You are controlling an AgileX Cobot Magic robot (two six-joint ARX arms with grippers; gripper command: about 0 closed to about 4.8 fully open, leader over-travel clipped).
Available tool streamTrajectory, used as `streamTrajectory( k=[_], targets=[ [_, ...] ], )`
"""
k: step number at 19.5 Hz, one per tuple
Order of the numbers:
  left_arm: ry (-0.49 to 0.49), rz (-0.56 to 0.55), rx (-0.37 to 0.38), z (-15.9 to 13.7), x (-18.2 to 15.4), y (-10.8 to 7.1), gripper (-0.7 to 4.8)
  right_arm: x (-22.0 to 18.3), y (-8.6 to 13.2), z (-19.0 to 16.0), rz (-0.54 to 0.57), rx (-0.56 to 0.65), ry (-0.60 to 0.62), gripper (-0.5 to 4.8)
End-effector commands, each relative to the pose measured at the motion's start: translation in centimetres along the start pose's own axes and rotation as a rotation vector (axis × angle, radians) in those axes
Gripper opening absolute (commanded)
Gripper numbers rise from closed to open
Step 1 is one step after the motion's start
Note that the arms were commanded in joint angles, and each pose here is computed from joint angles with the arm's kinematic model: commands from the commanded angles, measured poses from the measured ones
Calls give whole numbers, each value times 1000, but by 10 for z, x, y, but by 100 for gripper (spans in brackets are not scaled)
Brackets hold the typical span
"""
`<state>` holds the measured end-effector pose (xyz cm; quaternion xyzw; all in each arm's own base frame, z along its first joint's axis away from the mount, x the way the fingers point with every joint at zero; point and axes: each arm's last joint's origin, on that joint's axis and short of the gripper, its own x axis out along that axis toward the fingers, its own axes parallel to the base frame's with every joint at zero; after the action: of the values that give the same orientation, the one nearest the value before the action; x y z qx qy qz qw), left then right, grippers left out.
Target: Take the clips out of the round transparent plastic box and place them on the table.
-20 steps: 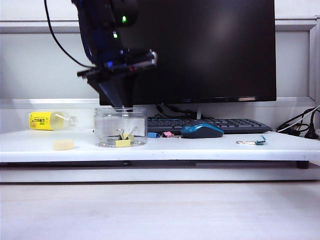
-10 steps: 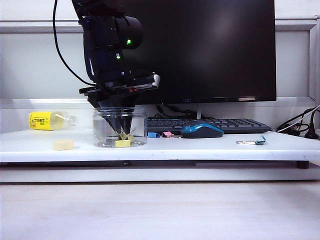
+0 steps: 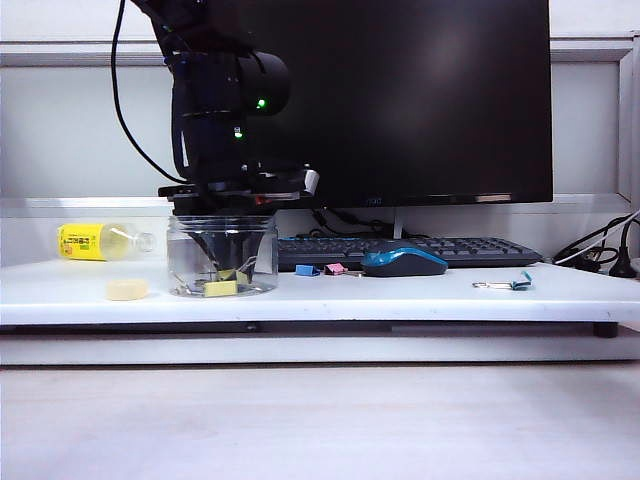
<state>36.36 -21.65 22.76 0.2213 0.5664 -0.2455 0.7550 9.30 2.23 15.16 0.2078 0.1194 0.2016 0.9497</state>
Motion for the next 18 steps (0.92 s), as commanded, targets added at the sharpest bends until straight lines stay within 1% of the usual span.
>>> streamTrajectory(
  k=[1,3,5,12,14,18],
  targets=[
    [37,2,8,0,17,-1,120,0,-1,0,-17,-4,-4,22],
    [44,2,9,0,21,-1,112,0,-1,0,-17,-4,-4,22],
    [39,3,8,1,23,-1,80,0,-1,0,-18,-4,-5,22],
    [24,3,8,2,20,-1,73,0,-1,0,-18,-4,-4,22],
    [10,3,9,2,15,-1,73,0,-1,0,-19,-3,-3,22],
    [-85,14,10,4,-15,-1,73,0,-1,0,-19,-3,-4,22]
  ],
)
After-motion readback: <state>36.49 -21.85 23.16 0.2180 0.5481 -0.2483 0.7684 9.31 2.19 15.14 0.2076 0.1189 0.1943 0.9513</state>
